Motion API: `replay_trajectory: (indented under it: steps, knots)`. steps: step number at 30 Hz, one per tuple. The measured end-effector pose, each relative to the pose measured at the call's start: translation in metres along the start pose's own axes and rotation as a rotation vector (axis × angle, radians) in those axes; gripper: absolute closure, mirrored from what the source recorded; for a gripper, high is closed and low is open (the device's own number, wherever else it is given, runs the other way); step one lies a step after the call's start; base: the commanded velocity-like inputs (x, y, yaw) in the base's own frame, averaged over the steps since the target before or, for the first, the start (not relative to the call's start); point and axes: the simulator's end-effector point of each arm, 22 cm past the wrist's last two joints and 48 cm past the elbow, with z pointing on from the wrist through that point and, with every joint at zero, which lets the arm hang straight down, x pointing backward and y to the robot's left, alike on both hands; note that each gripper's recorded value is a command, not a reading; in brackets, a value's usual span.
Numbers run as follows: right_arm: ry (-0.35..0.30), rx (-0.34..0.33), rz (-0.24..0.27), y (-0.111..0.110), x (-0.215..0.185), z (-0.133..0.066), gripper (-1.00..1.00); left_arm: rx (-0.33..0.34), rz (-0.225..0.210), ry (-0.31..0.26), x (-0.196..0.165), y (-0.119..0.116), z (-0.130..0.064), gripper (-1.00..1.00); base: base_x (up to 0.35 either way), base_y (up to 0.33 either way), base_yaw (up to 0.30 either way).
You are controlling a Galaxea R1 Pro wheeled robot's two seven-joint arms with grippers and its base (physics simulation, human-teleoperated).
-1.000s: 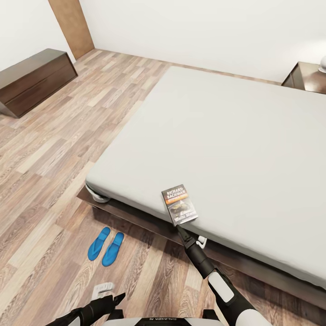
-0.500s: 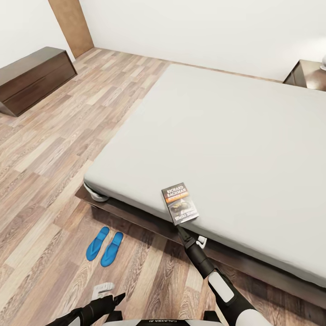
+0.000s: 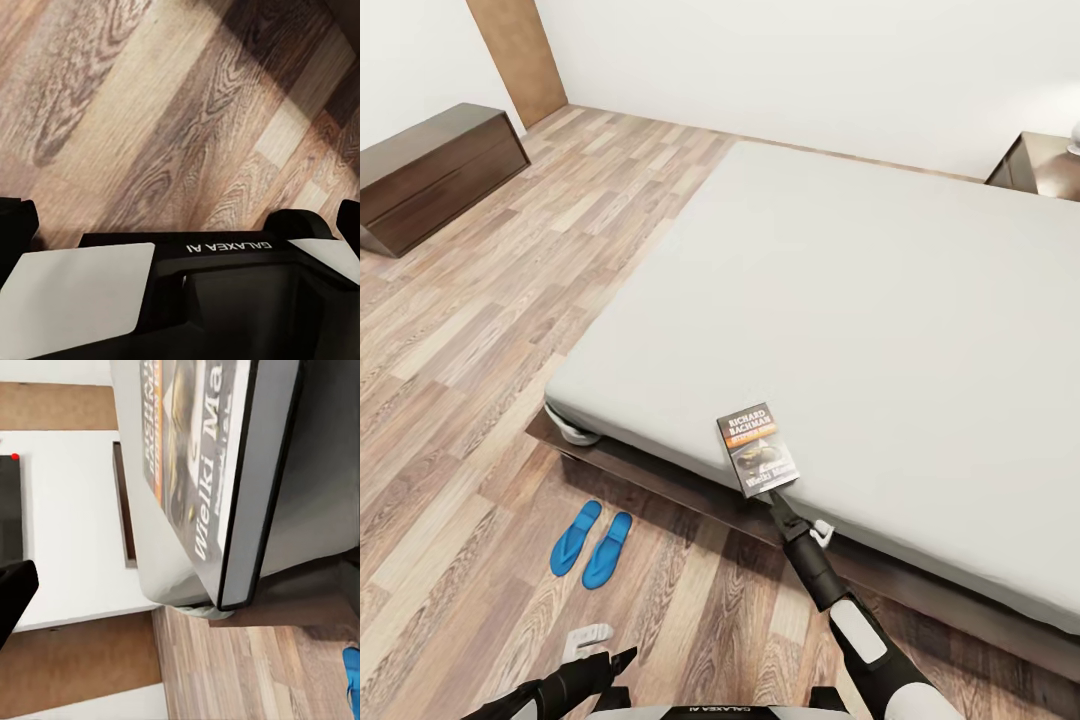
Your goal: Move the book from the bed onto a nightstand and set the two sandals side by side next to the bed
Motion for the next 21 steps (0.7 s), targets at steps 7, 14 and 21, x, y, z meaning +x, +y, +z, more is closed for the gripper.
replay_trajectory:
  steps: [7, 14, 21]
  knots:
    - [-0.032, 0.005, 0.007, -0.0021, -0.0106, -0.0019, -1.00, 0.000, 0.000, -0.001, -0.0005, -0.0001, 0.0001, -1.00, 0.000, 0.000, 0.000]
    - [-0.034, 0.005, 0.009, -0.0020, -0.0105, -0.0018, -1.00, 0.000, 0.000, 0.000, 0.0001, 0.0000, 0.0000, -1.00, 0.000, 0.000, 0.000]
    - [-0.033, 0.005, 0.009, -0.0037, -0.0100, -0.0014, -1.00, 0.000, 0.000, 0.000, -0.0001, 0.0007, 0.0015, -1.00, 0.000, 0.000, 0.000]
